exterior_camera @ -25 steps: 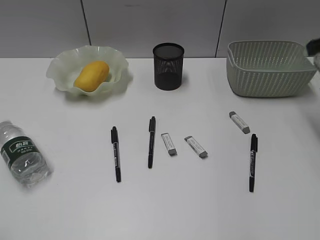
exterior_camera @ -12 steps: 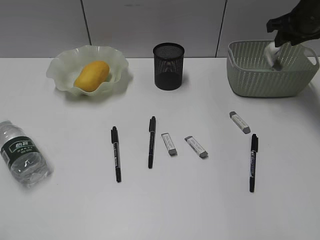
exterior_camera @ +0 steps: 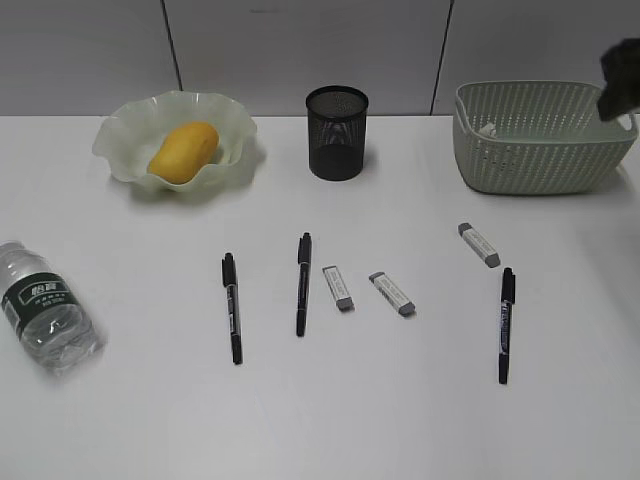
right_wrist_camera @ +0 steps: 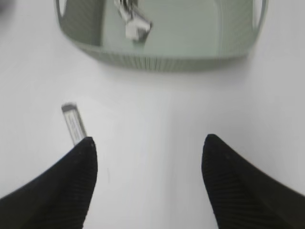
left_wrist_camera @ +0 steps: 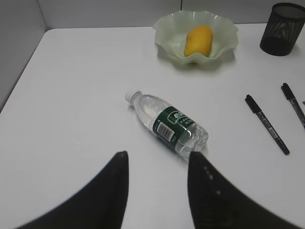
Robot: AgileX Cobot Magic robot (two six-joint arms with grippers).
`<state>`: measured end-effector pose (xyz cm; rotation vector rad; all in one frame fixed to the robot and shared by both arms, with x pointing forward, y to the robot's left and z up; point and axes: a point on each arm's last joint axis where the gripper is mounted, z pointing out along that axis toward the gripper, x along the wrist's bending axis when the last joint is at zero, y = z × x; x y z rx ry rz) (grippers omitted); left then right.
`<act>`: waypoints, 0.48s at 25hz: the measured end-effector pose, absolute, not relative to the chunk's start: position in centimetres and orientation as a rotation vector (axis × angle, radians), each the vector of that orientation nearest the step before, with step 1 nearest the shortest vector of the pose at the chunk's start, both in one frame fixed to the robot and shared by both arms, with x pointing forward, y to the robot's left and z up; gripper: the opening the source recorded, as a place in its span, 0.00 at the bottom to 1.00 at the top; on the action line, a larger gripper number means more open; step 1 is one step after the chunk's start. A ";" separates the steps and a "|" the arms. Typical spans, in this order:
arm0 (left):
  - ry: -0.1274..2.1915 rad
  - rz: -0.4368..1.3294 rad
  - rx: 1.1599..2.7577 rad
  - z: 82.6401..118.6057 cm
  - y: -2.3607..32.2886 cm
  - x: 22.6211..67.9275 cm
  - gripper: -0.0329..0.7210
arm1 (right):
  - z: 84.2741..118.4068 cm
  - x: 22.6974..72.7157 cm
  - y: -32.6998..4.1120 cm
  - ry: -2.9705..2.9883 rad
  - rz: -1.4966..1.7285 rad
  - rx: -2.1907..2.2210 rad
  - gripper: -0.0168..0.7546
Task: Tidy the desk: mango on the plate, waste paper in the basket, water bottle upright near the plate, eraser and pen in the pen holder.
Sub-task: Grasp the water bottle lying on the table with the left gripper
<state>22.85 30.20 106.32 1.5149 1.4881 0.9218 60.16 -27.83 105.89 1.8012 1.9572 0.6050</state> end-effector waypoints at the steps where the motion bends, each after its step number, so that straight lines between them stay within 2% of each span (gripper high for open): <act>1: 1.488 0.922 1.515 106.3 30.2 22.9 0.45 | 106.1 58.2 -27.9 1.962 0.600 1.803 0.72; 8: 1.488 0.922 1.515 106.3 30.2 22.9 0.45 | 107.3 42.5 -28.7 1.992 0.580 1.817 0.72; 12: 1.488 0.922 1.515 106.3 30.2 22.9 0.45 | 107.8 35.0 -28.8 1.941 0.703 1.759 0.72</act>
